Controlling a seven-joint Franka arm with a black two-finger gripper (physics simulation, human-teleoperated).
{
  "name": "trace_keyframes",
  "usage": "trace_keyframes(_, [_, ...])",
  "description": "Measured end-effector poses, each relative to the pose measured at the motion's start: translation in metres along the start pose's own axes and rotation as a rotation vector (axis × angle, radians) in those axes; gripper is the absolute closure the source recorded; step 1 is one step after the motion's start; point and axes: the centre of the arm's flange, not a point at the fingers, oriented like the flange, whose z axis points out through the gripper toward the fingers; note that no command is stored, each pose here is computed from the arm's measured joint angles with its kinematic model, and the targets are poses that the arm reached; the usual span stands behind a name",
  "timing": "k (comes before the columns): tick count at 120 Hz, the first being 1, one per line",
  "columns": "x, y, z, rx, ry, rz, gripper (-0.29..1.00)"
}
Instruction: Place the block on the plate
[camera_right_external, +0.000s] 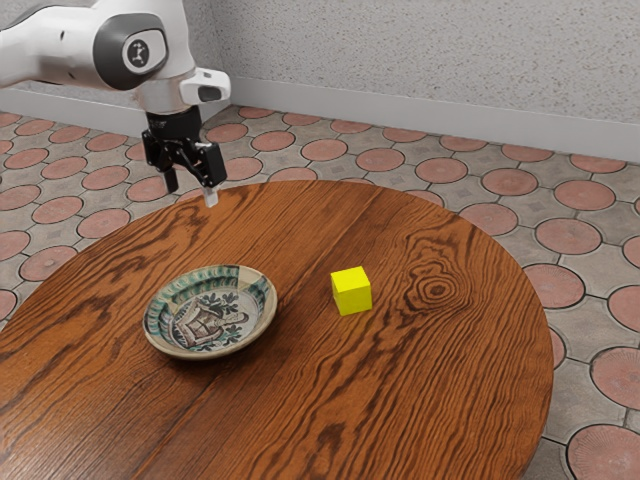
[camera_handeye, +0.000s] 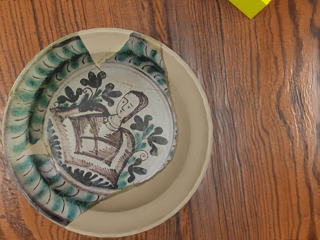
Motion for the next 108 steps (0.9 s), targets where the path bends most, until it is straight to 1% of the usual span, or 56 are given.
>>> trace_keyframes(20, [0.012, 0.010, 0.011, 0.004, -0.013, 0.034, 0.00])
trace_keyframes(40, [0.067, 0.046, 0.045, 0.010, -0.033, 0.096, 0.00])
trace_keyframes(56, [0.103, 0.067, 0.079, 0.011, -0.054, 0.095, 0.00])
trace_keyframes(68, [0.128, 0.095, 0.096, 0.039, -0.051, 0.088, 0.00])
trace_keyframes(84, [0.160, 0.132, 0.106, 0.073, -0.009, 0.038, 0.00])
trace_keyframes(97, [0.176, 0.149, 0.124, 0.090, 0.007, -0.059, 0.00])
trace_keyframes(108, [0.187, 0.158, 0.139, 0.086, 0.017, -0.161, 0.00])
